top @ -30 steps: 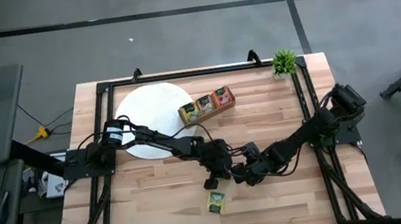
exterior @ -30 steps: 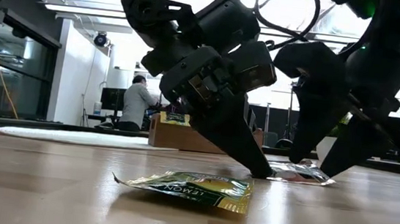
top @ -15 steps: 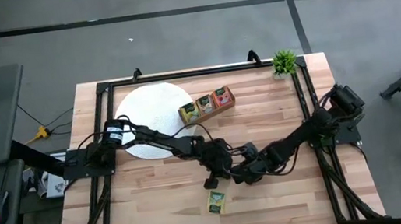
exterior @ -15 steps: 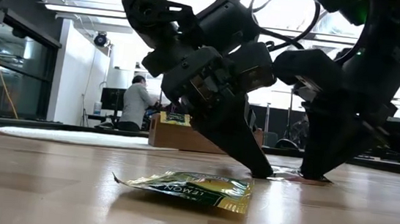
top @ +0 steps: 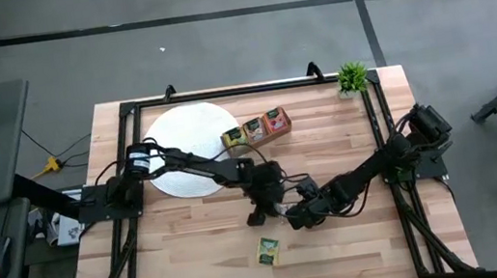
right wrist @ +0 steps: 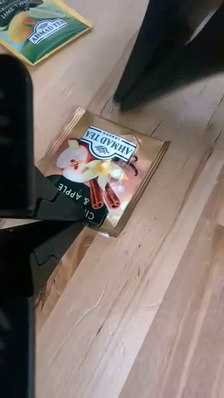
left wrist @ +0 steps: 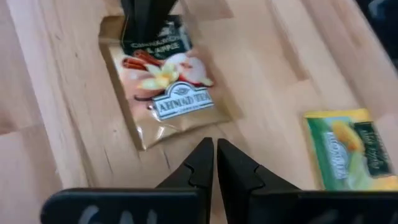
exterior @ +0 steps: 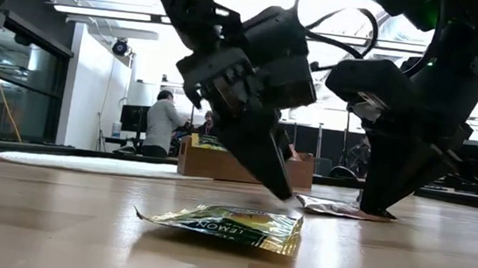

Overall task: Pick & Place Tea
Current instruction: Put the brown tea bag into the middle compartment of the wooden organizer

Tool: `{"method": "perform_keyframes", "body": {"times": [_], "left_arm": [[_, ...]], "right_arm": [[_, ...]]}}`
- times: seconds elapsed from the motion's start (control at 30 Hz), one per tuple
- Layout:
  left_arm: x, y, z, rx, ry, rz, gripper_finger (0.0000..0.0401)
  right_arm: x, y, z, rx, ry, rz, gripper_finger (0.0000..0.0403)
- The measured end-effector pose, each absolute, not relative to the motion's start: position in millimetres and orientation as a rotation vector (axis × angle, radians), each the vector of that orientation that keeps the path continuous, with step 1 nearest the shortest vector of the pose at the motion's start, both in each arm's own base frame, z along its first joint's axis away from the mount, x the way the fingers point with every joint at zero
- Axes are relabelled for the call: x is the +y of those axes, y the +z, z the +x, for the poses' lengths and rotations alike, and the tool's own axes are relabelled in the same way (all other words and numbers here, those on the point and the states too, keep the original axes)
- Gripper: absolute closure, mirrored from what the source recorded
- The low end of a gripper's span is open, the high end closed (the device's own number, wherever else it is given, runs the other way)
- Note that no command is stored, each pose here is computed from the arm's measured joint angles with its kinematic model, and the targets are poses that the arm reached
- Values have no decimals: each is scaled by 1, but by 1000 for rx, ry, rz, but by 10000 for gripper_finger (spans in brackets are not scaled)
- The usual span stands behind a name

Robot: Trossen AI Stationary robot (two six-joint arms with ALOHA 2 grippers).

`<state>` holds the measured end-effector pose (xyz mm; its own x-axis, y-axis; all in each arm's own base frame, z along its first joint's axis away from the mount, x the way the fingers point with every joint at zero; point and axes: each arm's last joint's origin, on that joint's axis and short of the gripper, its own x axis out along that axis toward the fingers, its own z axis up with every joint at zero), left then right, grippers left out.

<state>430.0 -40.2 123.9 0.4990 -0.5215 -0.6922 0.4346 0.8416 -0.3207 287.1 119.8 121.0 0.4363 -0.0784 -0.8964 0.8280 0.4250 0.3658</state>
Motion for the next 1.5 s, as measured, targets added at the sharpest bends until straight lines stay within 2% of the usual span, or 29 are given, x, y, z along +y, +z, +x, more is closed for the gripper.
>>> {"method": "perform_keyframes", "body": {"times": [0.2, 0.27, 0.33, 0.53, 0.73, 0.9, 1.13, 1.33, 1.5], "left_arm": [[-30, 153, 429, 880, -594, -75, 380], [-23, 174, 425, 856, -577, -55, 380], [-13, 201, 423, 789, -520, -2, 380], [22, 262, 386, 775, -316, 135, 380], [52, 308, 350, 645, -171, 200, 380], [62, 298, 319, 610, -86, 121, 380], [49, 278, 285, 405, -25, -63, 380], [38, 271, 270, 215, 16, -173, 380], [36, 272, 269, 169, 25, -205, 380]], "right_arm": [[116, 132, 282, 951, -667, 900, 402], [113, 141, 279, 948, -650, 868, 402], [109, 152, 276, 941, -631, 837, 402], [82, 190, 262, 929, -574, 675, 403], [25, 232, 252, 949, -473, 456, 403], [-33, 278, 254, 976, -362, 235, 403], [-110, 327, 269, 941, -151, -24, 403], [-158, 330, 307, 1017, -31, -140, 403], [-171, 319, 346, 1116, 72, -203, 403]]}}
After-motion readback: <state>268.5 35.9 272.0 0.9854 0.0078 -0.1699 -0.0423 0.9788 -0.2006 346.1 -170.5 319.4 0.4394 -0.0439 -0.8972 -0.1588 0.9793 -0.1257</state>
